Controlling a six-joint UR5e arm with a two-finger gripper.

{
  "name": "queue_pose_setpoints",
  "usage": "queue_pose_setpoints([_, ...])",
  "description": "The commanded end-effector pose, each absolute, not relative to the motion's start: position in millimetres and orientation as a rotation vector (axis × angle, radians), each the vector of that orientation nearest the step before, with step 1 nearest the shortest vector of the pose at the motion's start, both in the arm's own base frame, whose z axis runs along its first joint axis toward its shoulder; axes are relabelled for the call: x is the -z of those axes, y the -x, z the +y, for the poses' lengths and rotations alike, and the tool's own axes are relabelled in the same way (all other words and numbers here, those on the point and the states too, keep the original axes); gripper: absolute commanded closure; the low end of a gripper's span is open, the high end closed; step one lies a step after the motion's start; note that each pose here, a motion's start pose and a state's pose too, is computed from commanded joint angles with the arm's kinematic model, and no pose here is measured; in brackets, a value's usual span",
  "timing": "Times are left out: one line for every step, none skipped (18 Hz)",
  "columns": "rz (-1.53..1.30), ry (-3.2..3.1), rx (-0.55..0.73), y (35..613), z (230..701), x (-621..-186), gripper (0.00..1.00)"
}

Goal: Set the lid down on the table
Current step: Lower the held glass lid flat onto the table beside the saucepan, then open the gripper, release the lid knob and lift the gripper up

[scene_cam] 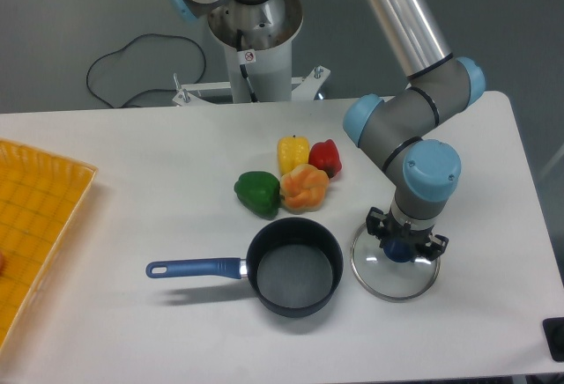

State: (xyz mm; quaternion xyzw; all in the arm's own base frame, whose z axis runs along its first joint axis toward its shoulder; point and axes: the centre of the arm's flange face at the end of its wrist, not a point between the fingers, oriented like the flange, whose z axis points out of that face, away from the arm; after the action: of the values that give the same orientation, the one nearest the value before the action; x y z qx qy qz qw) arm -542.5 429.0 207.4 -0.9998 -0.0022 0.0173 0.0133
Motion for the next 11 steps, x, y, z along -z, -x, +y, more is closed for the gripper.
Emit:
queue_pose_setpoints([-0.007,3.116,-0.055,542.5,428.8,-207.4,0.27])
queue_pose_setpoints([-0.007,3.115,-0.054,542.5,429.0,-207.4,0.26])
queue_pose_setpoints([-0.005,3.115,-0.054,542.5,429.0,-207.4,0.25])
queue_pose_setpoints([-0.005,3.115,-0.054,542.5,429.0,-207.4,0.23])
queue_pose_setpoints([0.000,3.117,-0.053,542.6,428.9,-206.4,0.16])
queue_pose_setpoints([0.005,3.116,-0.055,542.7,428.9,-206.6,0.03])
queue_pose_setpoints([0.007,3.115,-0.059,542.8,429.0,-207.7,0.00])
queue_pose_setpoints([0.010,3.115,-0.059,542.1,429.8,-207.8,0.00])
queue_pose_setpoints([0.012,3.115,-0.063,541.0,431.4,-207.9,0.00])
queue_pose_setpoints([0.022,3.116,-0.066,538.2,434.4,-209.8,0.00])
queue_pose_setpoints([0.026,3.115,-0.068,535.1,435.1,-211.5,0.00])
